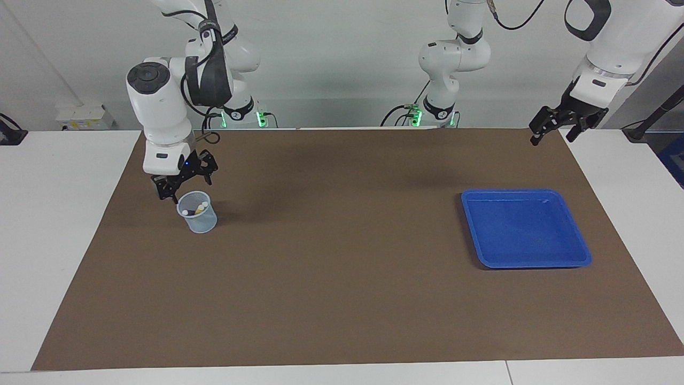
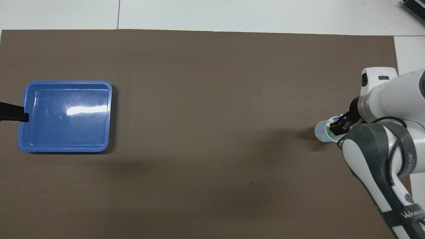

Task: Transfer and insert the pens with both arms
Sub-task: 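Lower the green pen into the cup with the right gripper, then open the right gripper and release the green pen in the cup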

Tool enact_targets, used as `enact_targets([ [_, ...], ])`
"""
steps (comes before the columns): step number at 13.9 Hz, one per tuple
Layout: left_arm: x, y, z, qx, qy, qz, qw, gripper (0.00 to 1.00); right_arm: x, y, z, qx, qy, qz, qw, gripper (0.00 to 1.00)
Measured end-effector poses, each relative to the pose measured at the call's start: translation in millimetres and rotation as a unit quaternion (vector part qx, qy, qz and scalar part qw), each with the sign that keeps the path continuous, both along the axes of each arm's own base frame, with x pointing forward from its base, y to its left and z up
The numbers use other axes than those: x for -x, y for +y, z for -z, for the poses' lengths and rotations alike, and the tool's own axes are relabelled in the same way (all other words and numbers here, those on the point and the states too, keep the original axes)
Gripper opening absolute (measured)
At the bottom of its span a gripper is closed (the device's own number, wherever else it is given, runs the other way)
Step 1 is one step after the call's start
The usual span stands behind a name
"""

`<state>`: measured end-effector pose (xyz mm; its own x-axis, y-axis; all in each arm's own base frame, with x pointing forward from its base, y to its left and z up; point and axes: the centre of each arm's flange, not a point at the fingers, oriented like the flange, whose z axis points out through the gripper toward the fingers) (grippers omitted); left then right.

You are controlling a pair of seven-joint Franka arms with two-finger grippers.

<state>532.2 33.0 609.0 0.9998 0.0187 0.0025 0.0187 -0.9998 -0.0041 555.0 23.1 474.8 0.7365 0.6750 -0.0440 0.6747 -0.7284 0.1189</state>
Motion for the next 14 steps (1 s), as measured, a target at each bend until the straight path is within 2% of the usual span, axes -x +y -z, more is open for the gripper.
enact_targets([
  [4, -15.3, -8.9, 12.7, -0.001, 0.014, 0.008, 1.000, 1.00, 3.3, 7.9, -32.1, -0.048, -0.028, 0.022, 0.998, 1.00],
  [6, -18.4, -13.1, 18.5, -0.001, 0.019, 0.012, 1.000, 1.00, 7.2, 10.2, -47.7, -0.054, -0.039, 0.038, 0.997, 1.00],
  [8, -18.7, -17.5, 16.9, -0.001, 0.017, 0.016, 1.000, 1.00, 14.8, 12.1, -63.8, -0.054, -0.027, 0.057, 0.997, 1.00],
  [11, -16.9, -23.6, 11.8, -0.001, 0.012, 0.021, 1.000, 1.00, 28.8, 31.1, -106.9, -0.050, 0.017, 0.111, 0.992, 1.00],
  [14, -17.7, -24.9, 9.9, -0.002, 0.007, 0.023, 1.000, 1.00, 27.6, 48.7, -118.5, -0.053, 0.010, 0.145, 0.988, 1.00],
])
